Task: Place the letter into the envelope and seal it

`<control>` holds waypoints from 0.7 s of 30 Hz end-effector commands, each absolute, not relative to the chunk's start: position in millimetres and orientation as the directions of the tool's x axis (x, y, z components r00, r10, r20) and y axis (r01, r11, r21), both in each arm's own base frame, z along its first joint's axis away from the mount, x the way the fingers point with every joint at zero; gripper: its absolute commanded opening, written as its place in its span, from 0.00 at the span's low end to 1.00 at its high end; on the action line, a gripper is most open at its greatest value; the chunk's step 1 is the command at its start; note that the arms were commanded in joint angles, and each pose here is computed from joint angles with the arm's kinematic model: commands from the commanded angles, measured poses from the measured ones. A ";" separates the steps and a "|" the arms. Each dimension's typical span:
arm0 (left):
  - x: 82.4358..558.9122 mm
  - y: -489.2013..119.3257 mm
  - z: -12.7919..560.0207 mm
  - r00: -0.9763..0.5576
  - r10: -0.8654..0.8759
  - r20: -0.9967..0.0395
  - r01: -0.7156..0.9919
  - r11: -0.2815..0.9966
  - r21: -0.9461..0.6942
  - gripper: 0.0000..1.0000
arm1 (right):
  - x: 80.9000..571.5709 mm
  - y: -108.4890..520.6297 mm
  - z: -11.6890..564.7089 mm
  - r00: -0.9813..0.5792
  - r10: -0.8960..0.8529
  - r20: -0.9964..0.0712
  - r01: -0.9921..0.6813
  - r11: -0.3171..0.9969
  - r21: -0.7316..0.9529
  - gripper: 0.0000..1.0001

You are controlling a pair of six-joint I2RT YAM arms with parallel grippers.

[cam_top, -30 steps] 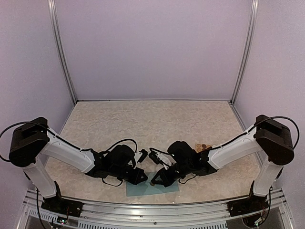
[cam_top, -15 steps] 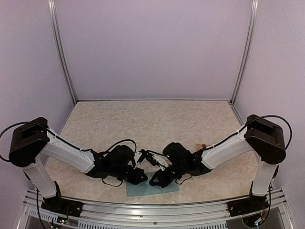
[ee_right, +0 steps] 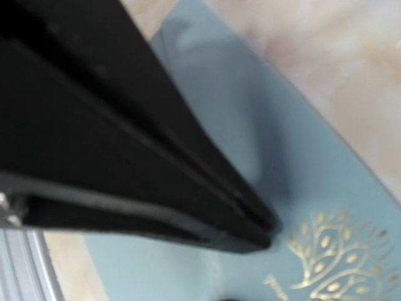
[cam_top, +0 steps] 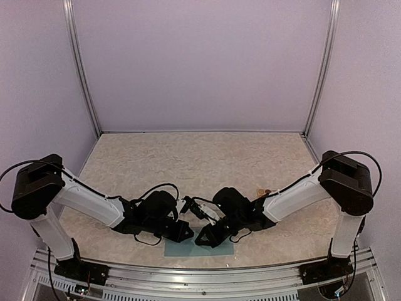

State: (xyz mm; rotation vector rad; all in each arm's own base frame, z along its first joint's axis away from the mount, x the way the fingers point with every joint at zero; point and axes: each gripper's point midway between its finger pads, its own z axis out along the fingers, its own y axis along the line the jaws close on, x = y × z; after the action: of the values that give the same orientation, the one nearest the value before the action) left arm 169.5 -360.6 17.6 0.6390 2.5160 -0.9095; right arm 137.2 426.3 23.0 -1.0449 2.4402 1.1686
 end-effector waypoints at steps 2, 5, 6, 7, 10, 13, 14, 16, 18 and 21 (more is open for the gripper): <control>155.1 -341.7 -5.0 -0.826 0.344 -0.446 0.538 0.717 -0.443 0.01 | 119.0 423.7 12.5 -0.709 -0.547 -0.444 -0.687 0.395 0.610 0.00; 154.8 -341.9 -4.6 -0.827 0.343 -0.445 0.537 0.716 -0.446 0.01 | 117.0 422.2 19.4 -0.706 -0.547 -0.450 -0.690 0.386 0.613 0.00; 154.9 -342.0 -4.5 -0.827 0.343 -0.446 0.537 0.716 -0.446 0.01 | 116.8 421.1 20.5 -0.706 -0.548 -0.449 -0.690 0.387 0.611 0.00; 155.3 -341.8 -4.5 -0.827 0.343 -0.446 0.537 0.716 -0.446 0.01 | 116.8 420.7 23.5 -0.704 -0.546 -0.454 -0.692 0.384 0.611 0.00; 155.1 -341.5 -4.6 -0.825 0.344 -0.447 0.539 0.716 -0.444 0.01 | 117.1 420.6 35.1 -0.703 -0.529 -0.476 -0.696 0.372 0.615 0.00; 154.8 -341.6 -3.8 -0.825 0.344 -0.448 0.540 0.714 -0.446 0.01 | 123.6 422.2 46.7 -0.707 -0.494 -0.506 -0.699 0.379 0.606 0.00; 154.3 -341.3 -4.1 -0.825 0.345 -0.448 0.540 0.713 -0.446 0.01 | 127.5 422.3 49.2 -0.712 -0.479 -0.514 -0.697 0.389 0.603 0.00; 153.8 -341.9 -3.4 -0.824 0.345 -0.449 0.542 0.711 -0.448 0.01 | 132.9 422.4 50.6 -0.719 -0.461 -0.521 -0.692 0.400 0.601 0.00; 154.4 -341.9 -2.8 -0.824 0.344 -0.450 0.541 0.712 -0.448 0.01 | 137.2 422.3 48.6 -0.728 -0.450 -0.517 -0.683 0.413 0.603 0.00; 153.8 -341.9 -3.0 -0.824 0.346 -0.449 0.543 0.710 -0.448 0.01 | 140.2 422.1 41.0 -0.736 -0.453 -0.503 -0.675 0.432 0.598 0.00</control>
State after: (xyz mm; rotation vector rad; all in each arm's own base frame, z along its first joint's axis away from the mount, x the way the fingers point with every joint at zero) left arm 169.4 -360.3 17.8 0.6447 2.5064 -0.9094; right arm 132.9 422.3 42.5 -1.0209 2.4147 1.2168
